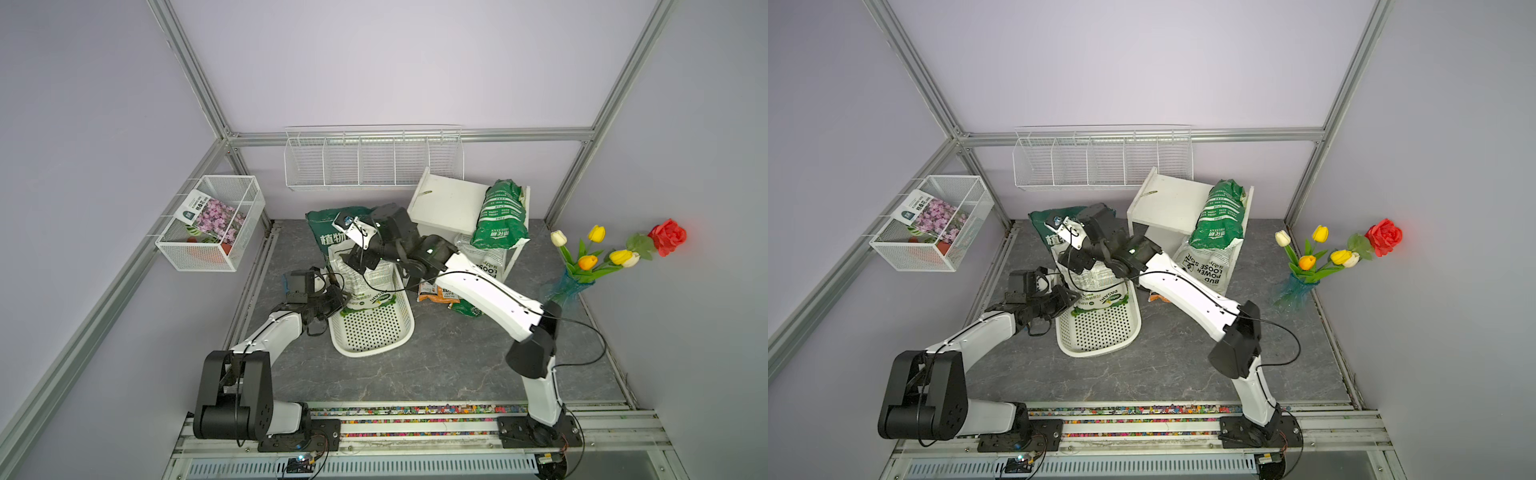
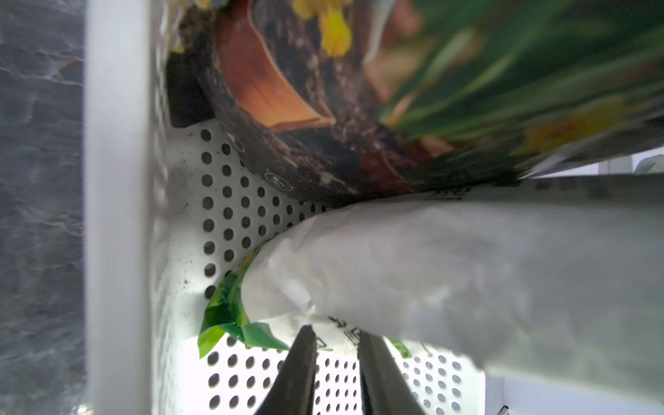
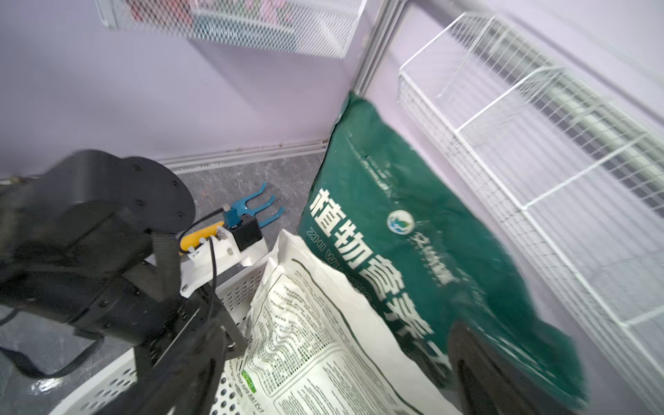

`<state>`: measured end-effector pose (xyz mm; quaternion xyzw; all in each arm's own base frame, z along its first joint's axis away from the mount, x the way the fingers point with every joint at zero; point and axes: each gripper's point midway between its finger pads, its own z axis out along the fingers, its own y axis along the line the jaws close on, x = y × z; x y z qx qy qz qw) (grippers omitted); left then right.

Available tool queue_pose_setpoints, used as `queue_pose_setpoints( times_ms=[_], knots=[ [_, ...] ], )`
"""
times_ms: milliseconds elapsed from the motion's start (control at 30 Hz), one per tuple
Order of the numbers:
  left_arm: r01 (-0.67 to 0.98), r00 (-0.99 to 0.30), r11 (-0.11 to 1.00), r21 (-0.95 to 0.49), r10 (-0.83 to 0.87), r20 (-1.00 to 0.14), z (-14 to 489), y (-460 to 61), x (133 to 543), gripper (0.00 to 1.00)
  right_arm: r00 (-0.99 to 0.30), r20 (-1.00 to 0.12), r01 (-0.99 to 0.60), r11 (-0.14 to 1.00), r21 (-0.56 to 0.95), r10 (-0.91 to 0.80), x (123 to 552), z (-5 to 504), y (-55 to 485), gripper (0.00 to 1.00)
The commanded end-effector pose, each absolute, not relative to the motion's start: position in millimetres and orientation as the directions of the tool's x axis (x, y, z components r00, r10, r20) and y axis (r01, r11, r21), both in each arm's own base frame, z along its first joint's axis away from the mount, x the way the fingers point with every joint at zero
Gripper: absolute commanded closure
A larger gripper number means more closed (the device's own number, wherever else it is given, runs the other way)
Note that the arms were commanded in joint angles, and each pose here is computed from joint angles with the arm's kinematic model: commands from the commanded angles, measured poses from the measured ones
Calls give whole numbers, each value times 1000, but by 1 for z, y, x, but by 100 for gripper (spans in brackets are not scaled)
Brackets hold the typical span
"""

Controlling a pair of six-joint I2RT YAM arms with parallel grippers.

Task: Take down the fertilizer bag from the shelf
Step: Place the fertilizer bag in the storage box, then pick up the fertilizer bag from the shelf.

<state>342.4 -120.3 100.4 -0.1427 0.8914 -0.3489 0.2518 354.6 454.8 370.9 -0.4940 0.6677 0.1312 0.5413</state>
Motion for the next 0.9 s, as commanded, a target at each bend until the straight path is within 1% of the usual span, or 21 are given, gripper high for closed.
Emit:
queue_pose_setpoints(
  times_ms=[0,100,233,400,533,633,700,767,867],
  knots=[
    [-50,-820,731,-681,-419,-390,118,-119,343,72,116,-877,-741,548,-389,-466,338,430,414,1],
    [-40,-814,736,-675,-416,-405,128,-116,336,70,109,-864,-707,573,-415,-491,325,447,382,1],
    [-3,-798,740,-673,-408,-445,154,-114,328,62,69,-836,-637,621,-457,-545,317,454,340,1],
    [48,-758,741,-669,-410,-508,195,-112,320,60,1,-804,-504,694,-514,-594,309,452,281,1],
    [118,-742,713,-692,-400,-538,228,-121,316,60,-99,-754,-385,724,-573,-649,308,441,233,1],
    [161,-745,667,-727,-402,-533,246,-136,317,60,-170,-719,-346,724,-597,-674,305,429,208,2],
    [196,-742,645,-739,-395,-541,254,-147,317,59,-189,-693,-338,709,-620,-696,302,423,197,2],
    [223,-745,637,-738,-378,-550,257,-158,317,59,-188,-642,-338,663,-668,-743,300,417,190,2],
    [237,-769,627,-742,-346,-538,250,-173,320,58,-219,-520,-315,564,-763,-826,303,414,177,3]
  ],
)
